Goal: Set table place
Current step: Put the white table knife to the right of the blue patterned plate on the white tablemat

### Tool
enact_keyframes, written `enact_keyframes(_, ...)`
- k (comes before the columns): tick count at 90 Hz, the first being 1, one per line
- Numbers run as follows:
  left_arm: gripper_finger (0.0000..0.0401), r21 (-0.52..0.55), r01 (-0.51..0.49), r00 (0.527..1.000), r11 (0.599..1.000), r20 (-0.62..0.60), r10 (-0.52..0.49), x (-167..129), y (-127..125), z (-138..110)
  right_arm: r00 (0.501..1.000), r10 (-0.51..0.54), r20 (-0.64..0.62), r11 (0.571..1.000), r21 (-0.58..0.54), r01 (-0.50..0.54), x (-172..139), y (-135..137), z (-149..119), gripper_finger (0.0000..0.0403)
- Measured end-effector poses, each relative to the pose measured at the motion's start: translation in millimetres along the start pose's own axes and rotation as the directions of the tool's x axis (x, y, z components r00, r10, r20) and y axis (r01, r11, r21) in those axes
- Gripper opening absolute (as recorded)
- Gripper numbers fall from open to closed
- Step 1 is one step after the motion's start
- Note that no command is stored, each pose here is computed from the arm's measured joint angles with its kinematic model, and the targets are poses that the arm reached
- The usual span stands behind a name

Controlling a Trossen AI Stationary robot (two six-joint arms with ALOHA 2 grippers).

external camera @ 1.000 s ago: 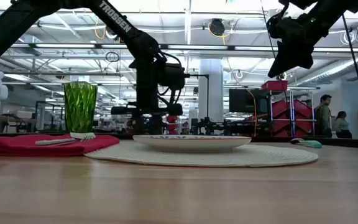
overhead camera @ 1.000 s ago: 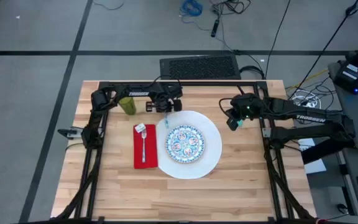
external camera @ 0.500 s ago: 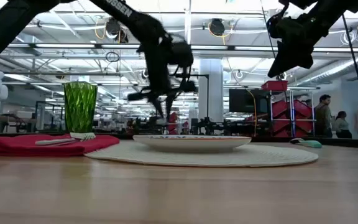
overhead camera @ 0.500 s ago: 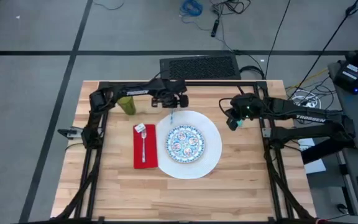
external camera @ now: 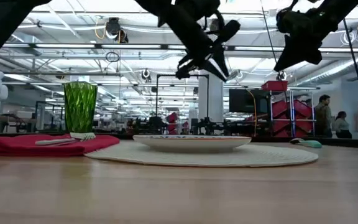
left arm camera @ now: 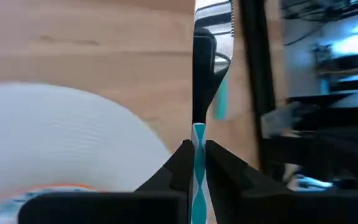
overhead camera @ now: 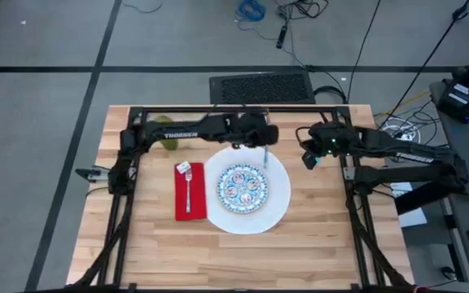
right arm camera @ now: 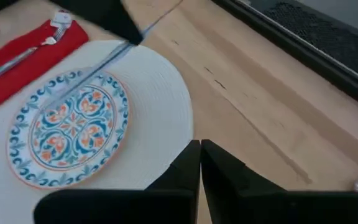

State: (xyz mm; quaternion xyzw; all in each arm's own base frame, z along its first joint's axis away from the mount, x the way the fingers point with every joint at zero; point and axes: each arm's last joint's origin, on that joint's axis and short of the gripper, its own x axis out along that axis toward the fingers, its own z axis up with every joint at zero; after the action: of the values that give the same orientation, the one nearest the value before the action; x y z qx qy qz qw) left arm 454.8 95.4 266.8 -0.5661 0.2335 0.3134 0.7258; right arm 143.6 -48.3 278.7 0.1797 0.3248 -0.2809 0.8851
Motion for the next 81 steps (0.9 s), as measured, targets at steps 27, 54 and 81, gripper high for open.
enact_keyframes(27,0.0017,-0.111,0.056,0.984,0.992,-0.162,-0.073,70,9,-54,0.999,-0.035,-0.018,0.999,0.033,0.035,-12,-6,-8,0.0)
enact_keyframes(54,0.0017,-0.155,0.03,0.974,0.987,-0.219,-0.063,85,16,-69,0.997,-0.05,-0.055,0.997,0.056,0.053,-14,-9,-13,0.0)
enact_keyframes(81,0.0057,-0.169,0.012,0.972,0.986,-0.228,-0.051,86,19,-60,0.998,-0.049,-0.038,0.999,0.013,0.049,-14,-8,-12,0.0)
